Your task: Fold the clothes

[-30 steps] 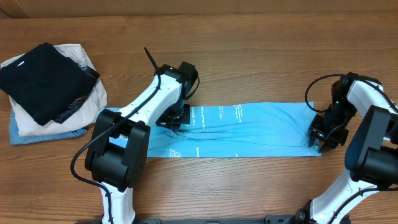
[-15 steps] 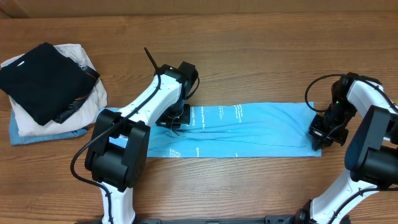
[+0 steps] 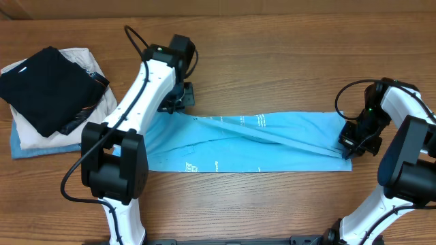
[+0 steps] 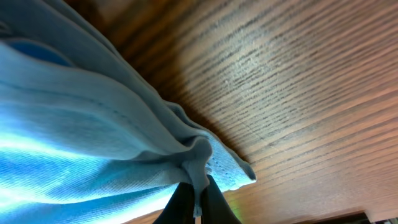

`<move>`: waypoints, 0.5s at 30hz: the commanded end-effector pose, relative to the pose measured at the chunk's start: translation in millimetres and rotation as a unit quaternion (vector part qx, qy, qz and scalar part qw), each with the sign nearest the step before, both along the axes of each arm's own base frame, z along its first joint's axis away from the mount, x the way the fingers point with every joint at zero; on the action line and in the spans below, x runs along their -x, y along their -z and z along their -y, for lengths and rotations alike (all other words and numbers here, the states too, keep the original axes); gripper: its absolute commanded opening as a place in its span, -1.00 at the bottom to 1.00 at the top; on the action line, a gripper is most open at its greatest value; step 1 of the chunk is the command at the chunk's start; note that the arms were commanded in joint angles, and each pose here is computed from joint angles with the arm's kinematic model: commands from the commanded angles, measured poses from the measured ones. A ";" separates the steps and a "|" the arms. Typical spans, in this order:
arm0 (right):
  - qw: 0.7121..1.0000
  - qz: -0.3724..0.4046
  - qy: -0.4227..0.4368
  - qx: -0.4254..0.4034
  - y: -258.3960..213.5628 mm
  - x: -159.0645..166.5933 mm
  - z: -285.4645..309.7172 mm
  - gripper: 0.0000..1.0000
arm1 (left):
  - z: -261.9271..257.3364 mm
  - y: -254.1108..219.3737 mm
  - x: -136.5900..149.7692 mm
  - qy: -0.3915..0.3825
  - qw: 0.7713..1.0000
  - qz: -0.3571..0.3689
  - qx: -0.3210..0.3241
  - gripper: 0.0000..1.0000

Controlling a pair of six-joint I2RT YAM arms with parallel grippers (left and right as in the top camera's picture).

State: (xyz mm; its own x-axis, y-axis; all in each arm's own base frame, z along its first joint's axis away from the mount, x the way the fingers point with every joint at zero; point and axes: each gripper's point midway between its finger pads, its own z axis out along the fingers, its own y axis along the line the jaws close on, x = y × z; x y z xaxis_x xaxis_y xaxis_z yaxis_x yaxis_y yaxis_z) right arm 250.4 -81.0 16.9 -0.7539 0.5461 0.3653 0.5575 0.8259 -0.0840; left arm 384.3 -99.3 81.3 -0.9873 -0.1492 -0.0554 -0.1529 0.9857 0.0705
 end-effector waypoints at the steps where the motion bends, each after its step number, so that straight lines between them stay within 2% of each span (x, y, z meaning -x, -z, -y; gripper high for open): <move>1: 0.999 0.044 0.005 0.004 -13.8 -22.9 4.5 -0.92 | -1.3 -12.9 -6.1 0.000 1.000 0.019 -0.002 -0.92; 9: 0.993 0.115 0.007 -0.005 -48.7 -67.0 8.0 -0.92 | -2.6 -13.3 -5.8 -0.002 1.000 0.018 -0.003 -0.92; 15: 0.976 0.216 -0.002 -0.011 -85.7 -118.7 12.7 -0.92 | -1.2 -17.8 -12.8 -0.003 0.999 0.032 0.000 -0.92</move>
State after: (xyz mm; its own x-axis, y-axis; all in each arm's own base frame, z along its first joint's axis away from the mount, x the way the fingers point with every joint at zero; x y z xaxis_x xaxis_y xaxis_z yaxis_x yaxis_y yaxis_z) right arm 340.2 -91.7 76.2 -0.8267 0.5460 0.1357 0.5596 0.8231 0.0973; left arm 385.4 -98.6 82.8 -0.9867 -0.1519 -0.0585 -0.1558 0.9854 0.0690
